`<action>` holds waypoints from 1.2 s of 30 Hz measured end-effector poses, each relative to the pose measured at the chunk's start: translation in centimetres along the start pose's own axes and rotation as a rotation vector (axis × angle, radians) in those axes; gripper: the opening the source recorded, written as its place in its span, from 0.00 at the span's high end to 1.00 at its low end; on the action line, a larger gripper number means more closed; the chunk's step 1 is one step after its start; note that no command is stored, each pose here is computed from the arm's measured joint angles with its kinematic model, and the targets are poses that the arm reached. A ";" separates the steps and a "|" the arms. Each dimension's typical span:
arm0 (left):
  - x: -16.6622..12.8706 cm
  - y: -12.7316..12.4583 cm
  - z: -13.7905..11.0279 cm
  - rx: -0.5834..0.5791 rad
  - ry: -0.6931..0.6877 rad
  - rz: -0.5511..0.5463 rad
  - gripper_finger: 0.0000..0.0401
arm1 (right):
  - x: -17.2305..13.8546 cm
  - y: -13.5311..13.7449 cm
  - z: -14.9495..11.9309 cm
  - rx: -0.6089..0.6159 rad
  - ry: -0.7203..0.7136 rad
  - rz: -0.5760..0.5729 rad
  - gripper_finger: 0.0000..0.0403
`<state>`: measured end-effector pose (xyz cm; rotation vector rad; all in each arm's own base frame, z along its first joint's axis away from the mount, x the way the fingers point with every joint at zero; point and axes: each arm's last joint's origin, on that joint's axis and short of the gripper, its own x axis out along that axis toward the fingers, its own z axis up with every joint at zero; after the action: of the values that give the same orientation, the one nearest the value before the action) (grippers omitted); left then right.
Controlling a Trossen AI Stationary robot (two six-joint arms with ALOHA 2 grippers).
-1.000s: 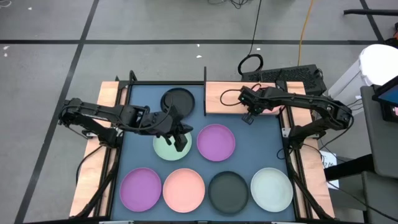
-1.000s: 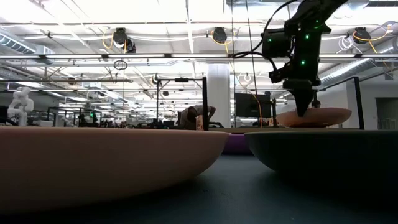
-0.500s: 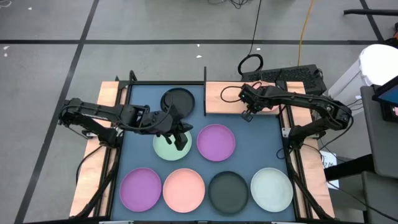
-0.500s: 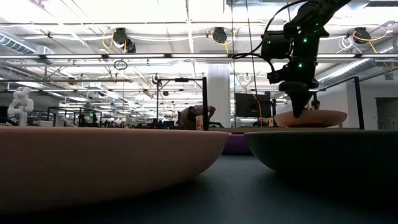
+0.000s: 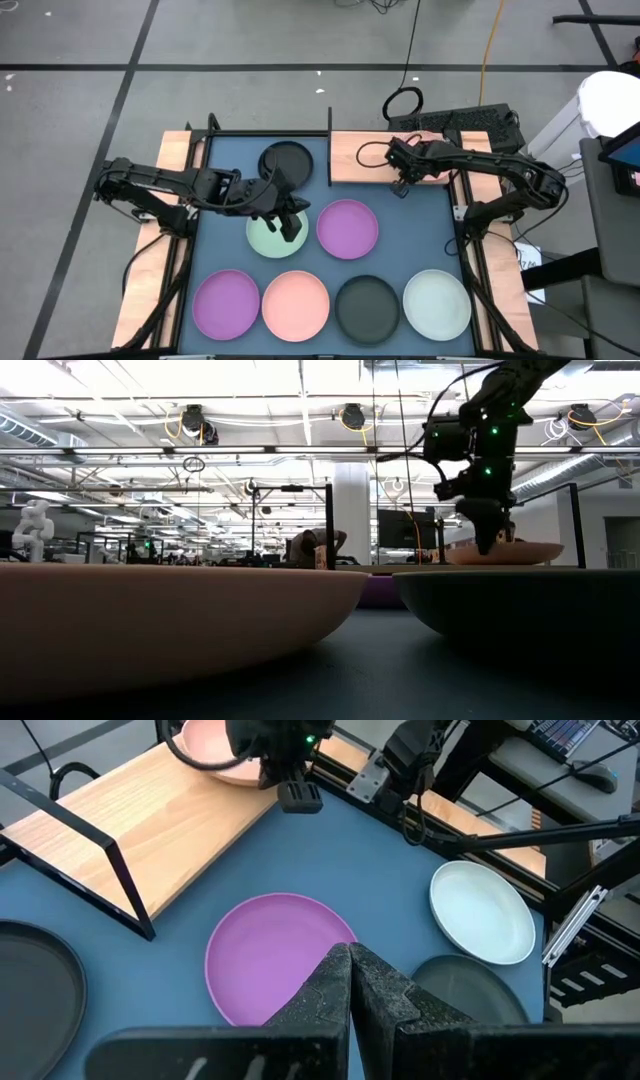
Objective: Place and stack plates onto a shelf
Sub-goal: Put the top orange plate on the shelf, then put the green plate on the shelf
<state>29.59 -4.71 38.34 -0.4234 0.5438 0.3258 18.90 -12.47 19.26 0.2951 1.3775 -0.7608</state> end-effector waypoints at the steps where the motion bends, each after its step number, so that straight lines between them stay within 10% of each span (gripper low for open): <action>1: 0.0 0.0 0.0 0.000 0.000 0.000 0.99 | 0.2 0.0 -0.2 0.000 0.010 -0.002 0.99; 36: 0.0 0.0 0.0 -0.008 0.000 0.000 0.99 | -0.1 0.0 -0.8 0.007 -0.031 -0.015 0.67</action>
<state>29.60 -4.72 38.33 -0.4314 0.5426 0.3278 18.28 -11.95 19.21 0.2781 1.3488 -0.7799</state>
